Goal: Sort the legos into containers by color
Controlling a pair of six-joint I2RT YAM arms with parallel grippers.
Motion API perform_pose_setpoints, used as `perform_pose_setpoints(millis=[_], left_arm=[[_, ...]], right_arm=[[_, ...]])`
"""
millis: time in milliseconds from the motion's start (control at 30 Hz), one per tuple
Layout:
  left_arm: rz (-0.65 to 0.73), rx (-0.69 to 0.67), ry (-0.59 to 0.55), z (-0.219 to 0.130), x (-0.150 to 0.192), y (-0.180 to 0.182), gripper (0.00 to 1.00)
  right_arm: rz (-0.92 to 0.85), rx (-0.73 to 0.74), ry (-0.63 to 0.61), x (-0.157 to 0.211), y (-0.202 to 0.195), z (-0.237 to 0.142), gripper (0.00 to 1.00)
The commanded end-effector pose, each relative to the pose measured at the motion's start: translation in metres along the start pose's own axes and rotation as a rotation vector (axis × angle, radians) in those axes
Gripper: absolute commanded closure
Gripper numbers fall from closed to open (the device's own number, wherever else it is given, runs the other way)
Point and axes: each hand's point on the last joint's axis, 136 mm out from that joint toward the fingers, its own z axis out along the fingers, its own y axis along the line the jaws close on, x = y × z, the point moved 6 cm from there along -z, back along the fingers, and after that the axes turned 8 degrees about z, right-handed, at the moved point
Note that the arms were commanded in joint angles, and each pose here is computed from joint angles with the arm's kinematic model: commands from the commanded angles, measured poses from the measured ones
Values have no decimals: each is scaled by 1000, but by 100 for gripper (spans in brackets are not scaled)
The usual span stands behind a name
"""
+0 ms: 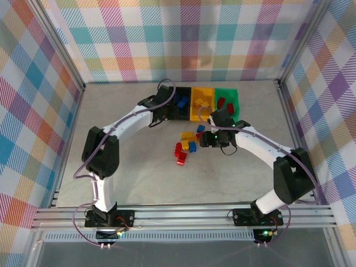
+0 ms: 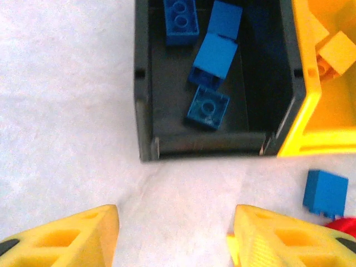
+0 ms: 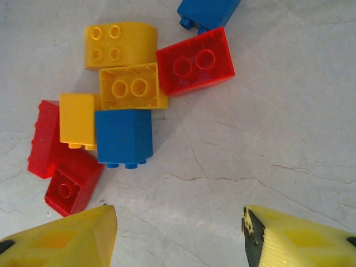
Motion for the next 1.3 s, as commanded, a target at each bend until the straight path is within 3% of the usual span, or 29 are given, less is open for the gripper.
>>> perform_pose_setpoints(millis=[0, 267, 700, 1267], left_arm=[[-35, -20, 37, -20, 25, 3, 44], [-64, -27, 21, -61, 52, 14, 44], [-62, -38, 22, -70, 56, 17, 45], [-57, -30, 24, -73, 56, 16, 47]], right_arm=[[-8, 13, -23, -17, 5, 6, 37], [77, 87, 10, -38, -3, 43, 27], [140, 109, 11, -57, -2, 82, 25], [122, 138, 22, -64, -3, 93, 41]])
